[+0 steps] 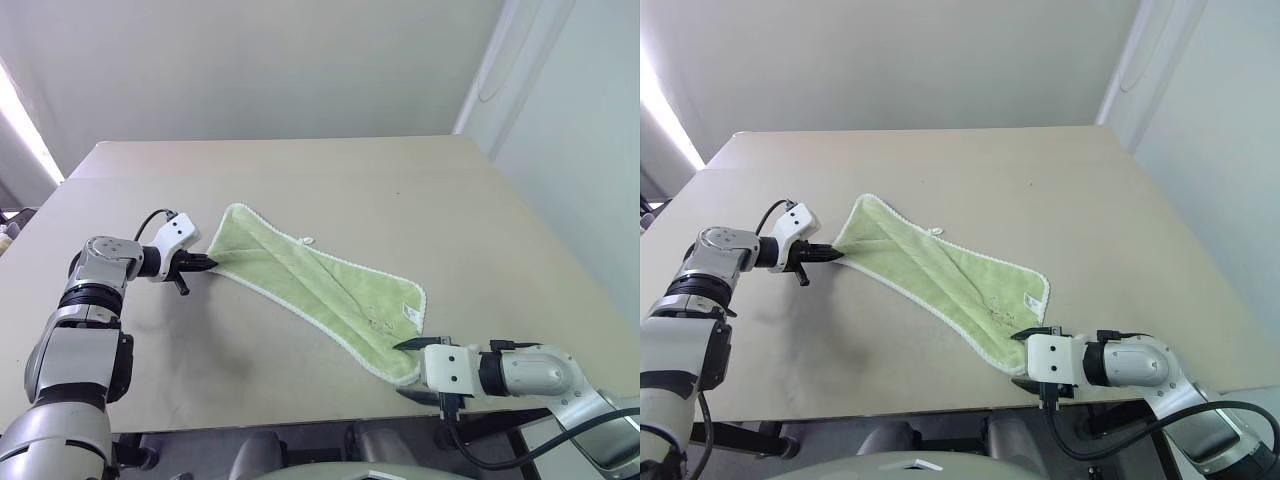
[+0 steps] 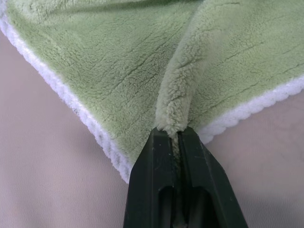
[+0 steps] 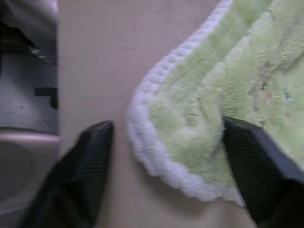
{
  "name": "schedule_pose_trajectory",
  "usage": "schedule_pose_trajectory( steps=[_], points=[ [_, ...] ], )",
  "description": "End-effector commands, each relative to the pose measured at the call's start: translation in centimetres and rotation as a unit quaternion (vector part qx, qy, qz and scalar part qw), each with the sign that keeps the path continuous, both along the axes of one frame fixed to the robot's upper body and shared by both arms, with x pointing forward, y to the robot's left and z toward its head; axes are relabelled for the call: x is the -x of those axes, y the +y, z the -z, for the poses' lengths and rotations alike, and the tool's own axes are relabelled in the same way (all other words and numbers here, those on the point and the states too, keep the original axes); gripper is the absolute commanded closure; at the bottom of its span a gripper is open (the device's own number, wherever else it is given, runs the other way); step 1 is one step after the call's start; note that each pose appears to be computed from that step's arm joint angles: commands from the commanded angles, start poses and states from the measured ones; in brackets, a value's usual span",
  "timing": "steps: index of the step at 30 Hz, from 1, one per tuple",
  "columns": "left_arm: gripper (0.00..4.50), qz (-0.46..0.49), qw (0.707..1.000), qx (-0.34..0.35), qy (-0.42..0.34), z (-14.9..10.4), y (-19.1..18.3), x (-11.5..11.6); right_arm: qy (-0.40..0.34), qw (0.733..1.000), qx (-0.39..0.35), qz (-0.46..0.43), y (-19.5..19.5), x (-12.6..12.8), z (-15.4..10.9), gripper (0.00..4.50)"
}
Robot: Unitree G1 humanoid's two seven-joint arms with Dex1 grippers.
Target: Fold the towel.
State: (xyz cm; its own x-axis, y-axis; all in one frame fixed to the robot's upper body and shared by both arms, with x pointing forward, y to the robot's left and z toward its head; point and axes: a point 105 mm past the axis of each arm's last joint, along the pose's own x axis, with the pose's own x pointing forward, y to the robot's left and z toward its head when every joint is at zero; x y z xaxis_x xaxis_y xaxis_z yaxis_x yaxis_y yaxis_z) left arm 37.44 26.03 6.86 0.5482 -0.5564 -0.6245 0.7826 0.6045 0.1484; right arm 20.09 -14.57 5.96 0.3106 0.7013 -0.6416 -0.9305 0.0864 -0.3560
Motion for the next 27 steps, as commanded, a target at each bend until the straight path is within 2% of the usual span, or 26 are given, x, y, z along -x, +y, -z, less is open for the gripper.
schedule_pose_trajectory(
  steps=[1, 5, 9, 20, 22, 27],
  points=[
    [4.5, -0.004, 1.0, -0.005, -0.026, -1.3, 0.6, -0.4, -0.043, 0.999, -0.023, -0.014, 0.7, -0.7, -1.9, 2.36],
    [4.5, -0.008, 1.0, -0.007, -0.027, -1.4, 0.8, -0.4, -0.045, 0.998, -0.041, 0.002, 0.6, -1.2, -2.9, 3.81],
    [4.5, -0.011, 1.0, -0.008, -0.028, -1.4, 1.0, -0.3, -0.044, 0.997, -0.067, 0.016, 0.7, -1.5, -4.2, 3.81],
    [4.5, -0.016, 1.0, -0.002, -0.024, -1.5, 1.4, -0.1, -0.036, 0.997, -0.07, 0.004, 1.1, -1.1, -4.3, 3.81],
    [4.5, -0.02, 1.0, -0.003, -0.016, -1.6, 1.7, 0.0, -0.036, 0.997, -0.066, 0.004, 0.9, -1.1, -4.1, 4.43],
    [4.5, -0.03, 0.999, 0.005, 0.022, -1.7, 2.5, 0.7, -0.041, 0.996, -0.079, 0.011, 0.8, -1.5, -4.6, 4.47]
  ],
)
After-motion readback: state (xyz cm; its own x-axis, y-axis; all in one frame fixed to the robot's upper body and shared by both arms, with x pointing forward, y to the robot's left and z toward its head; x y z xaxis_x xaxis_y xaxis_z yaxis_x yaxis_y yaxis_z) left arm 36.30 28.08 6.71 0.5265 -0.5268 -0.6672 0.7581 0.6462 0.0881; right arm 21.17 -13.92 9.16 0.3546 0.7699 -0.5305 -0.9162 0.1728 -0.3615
